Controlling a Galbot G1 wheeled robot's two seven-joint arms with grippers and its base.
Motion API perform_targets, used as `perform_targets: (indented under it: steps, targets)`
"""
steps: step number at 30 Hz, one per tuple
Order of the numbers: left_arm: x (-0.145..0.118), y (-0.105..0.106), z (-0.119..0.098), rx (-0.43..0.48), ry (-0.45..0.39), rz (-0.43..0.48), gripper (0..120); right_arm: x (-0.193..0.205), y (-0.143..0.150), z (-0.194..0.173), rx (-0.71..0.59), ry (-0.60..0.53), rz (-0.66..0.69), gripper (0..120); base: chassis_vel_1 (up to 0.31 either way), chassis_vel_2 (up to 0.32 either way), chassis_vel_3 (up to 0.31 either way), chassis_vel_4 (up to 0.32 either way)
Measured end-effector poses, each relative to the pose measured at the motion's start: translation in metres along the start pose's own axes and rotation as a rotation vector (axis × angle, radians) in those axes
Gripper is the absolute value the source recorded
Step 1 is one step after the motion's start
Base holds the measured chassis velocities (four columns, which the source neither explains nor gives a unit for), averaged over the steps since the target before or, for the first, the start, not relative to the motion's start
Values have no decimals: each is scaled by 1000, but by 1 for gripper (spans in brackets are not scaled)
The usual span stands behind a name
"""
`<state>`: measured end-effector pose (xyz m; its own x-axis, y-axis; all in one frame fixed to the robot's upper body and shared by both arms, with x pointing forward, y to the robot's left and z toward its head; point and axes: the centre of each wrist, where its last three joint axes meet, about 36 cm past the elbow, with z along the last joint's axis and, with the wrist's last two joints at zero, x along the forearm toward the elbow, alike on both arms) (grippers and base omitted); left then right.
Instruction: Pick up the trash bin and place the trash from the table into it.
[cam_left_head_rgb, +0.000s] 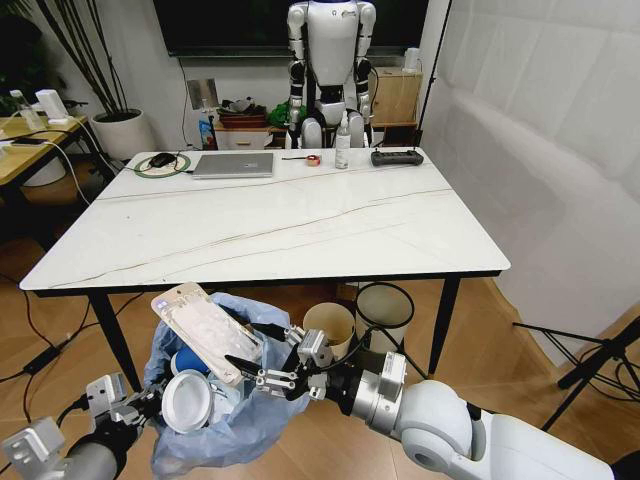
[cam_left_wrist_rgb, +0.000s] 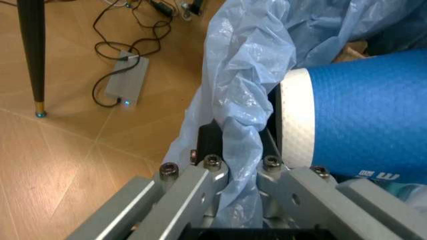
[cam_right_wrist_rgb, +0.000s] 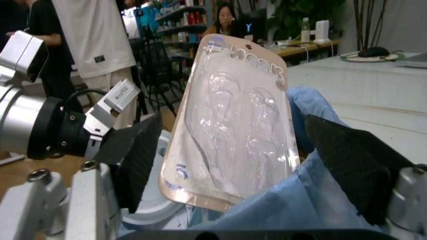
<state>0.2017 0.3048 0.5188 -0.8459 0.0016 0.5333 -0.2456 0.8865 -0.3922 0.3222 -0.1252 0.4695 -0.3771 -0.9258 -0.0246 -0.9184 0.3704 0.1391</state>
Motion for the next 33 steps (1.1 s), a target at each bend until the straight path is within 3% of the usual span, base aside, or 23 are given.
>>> perform_targets:
  steps: [4,9,12,14,18,26,33]
  targets:
    - [0,0,0,1,1,0,0,0,-2,-6,2,-12,31,98,0,0,0,0]
    - [0,-1,1,-3,3,-1,0,5,-11,-22,-15,-38,104,100,0,0,0,0]
    - [1,0,4,-10,12,-9,0,21,-37,-41,-20,-82,304,100,0,0,0,0]
    - [1,0,4,-13,13,-7,0,24,-41,-40,-27,-89,336,100,0,0,0,0]
    - [-1,-2,3,-28,8,3,0,51,-61,-29,-14,-94,522,100,0,0,0,0]
    - [-6,-6,-2,-62,1,48,0,130,-74,20,48,-61,789,100,0,0,0,0]
    - [-15,-2,-1,-78,4,61,0,190,-65,47,117,-83,894,100,0,0,0,0]
